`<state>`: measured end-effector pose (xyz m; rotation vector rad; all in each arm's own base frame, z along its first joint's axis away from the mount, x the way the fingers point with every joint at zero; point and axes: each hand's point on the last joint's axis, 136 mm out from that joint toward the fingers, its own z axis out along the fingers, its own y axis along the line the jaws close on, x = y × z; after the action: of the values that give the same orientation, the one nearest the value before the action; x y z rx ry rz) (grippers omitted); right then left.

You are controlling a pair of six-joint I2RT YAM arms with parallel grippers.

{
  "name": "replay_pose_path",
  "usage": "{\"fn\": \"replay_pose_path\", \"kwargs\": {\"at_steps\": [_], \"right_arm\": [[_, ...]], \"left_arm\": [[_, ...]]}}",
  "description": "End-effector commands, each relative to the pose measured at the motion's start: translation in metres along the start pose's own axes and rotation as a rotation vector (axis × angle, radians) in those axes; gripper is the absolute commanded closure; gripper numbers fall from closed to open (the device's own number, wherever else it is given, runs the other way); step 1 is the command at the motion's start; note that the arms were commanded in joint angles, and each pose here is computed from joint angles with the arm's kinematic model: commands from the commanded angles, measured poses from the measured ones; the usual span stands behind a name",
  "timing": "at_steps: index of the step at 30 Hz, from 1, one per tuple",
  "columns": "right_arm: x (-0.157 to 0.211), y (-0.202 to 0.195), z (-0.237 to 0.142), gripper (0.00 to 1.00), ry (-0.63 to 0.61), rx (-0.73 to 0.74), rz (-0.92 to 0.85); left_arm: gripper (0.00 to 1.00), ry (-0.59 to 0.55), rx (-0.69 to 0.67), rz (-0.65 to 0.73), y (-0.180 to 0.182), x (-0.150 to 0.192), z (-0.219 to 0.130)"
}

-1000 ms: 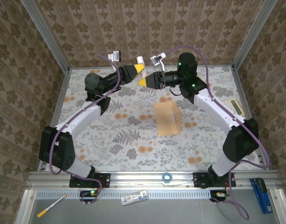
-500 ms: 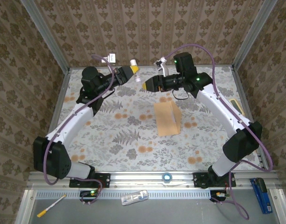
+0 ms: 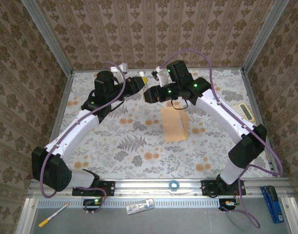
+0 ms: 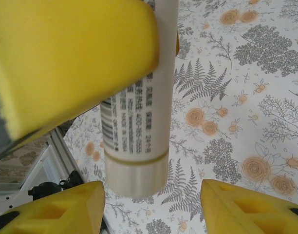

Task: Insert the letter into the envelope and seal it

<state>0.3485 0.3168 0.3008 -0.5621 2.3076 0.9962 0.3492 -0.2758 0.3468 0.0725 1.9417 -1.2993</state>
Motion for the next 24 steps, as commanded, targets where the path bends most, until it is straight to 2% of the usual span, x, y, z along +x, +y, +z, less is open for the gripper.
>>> {"fn": "replay_pose_path", "kwargs": {"at_steps": [1, 11, 20, 24], "right_arm": [[-0.017, 0.0063, 0.0029, 0.46, -0.048, -0.009, -0.01], [-0.0209, 0.0105, 0.0083, 0.58, -0.069, -0.051, 0.003], [-0.0264, 0.0153, 0.0108, 0.59, -0.092, -0.086, -0.004], [-0.0247, 0.0152, 0.0128, 0.63, -0.081, -0.091, -0.001]], "left_arm": [[1.0, -0.054, 0.017, 0.038, -0.0142, -0.014, -0.0106], [1.0, -0.066, 0.044, 0.011, -0.0155, -0.0124, -0.0117], [1.0, -0.067, 0.064, -0.01, -0.0165, -0.0116, -0.0099], [1.0, -0.072, 0.069, -0.014, -0.017, -0.012, -0.0104]]}}
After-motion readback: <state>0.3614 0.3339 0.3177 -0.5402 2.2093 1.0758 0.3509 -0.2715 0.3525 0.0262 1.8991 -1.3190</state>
